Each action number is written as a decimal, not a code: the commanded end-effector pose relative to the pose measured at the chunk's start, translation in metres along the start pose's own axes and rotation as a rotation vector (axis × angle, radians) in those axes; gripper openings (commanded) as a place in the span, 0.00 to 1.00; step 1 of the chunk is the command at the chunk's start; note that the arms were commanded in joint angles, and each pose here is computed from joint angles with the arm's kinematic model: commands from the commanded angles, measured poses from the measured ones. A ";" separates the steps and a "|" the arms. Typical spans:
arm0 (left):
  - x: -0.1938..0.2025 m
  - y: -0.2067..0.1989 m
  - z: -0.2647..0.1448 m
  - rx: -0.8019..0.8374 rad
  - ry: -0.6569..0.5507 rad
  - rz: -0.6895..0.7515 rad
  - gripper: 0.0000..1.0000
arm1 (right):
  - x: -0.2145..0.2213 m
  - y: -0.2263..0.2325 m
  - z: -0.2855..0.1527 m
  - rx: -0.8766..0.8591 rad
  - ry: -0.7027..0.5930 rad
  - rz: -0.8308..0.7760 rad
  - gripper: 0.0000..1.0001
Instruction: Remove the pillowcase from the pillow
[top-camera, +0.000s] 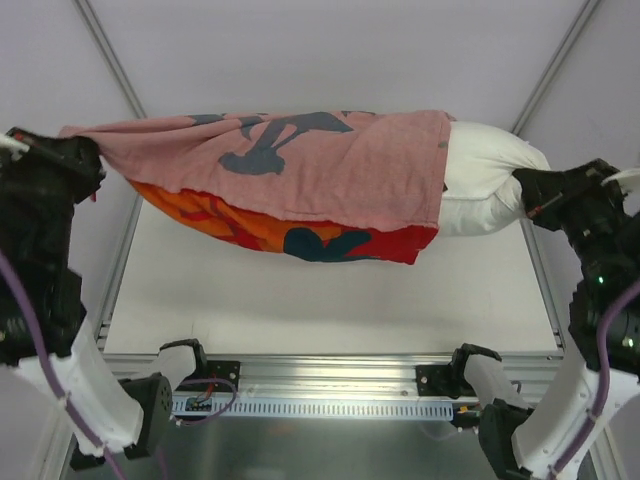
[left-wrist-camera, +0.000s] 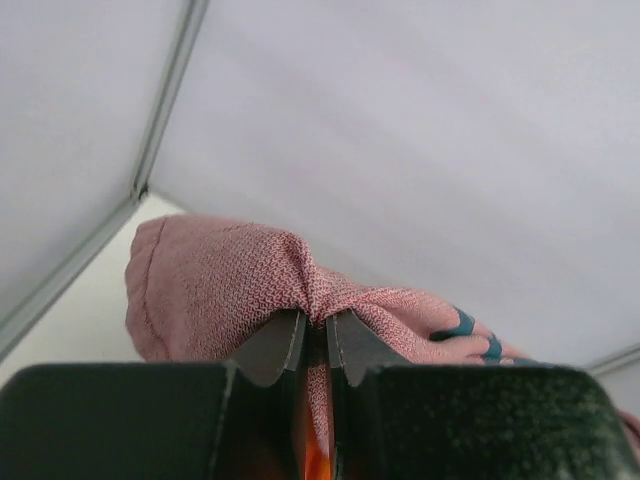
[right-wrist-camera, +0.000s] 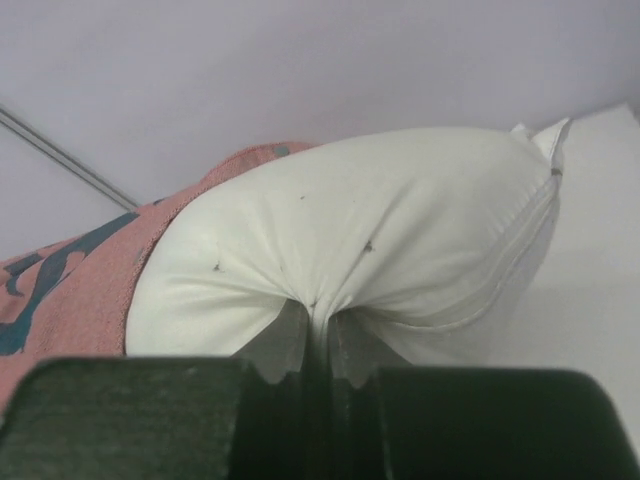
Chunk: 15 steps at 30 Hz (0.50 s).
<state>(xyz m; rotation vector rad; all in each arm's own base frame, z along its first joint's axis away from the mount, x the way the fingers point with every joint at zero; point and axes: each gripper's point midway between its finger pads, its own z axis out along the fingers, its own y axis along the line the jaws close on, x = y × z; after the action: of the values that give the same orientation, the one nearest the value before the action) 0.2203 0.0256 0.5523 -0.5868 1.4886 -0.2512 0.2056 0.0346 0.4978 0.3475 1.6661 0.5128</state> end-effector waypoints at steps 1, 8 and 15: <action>-0.065 -0.002 -0.049 -0.027 -0.296 0.001 0.00 | -0.055 0.031 -0.050 -0.028 -0.282 -0.096 0.01; -0.027 0.005 0.039 -0.050 -0.099 0.015 0.00 | -0.033 -0.006 -0.002 0.060 -0.147 -0.018 0.01; 0.140 0.046 0.207 -0.063 0.497 -0.041 0.14 | 0.038 -0.093 0.142 0.183 0.227 0.125 0.20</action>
<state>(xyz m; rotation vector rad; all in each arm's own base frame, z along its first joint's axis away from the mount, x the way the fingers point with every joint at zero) 0.3476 0.0441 0.4887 -0.6233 1.7329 -0.2627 0.2771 0.0180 0.4208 0.5241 1.9137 0.5644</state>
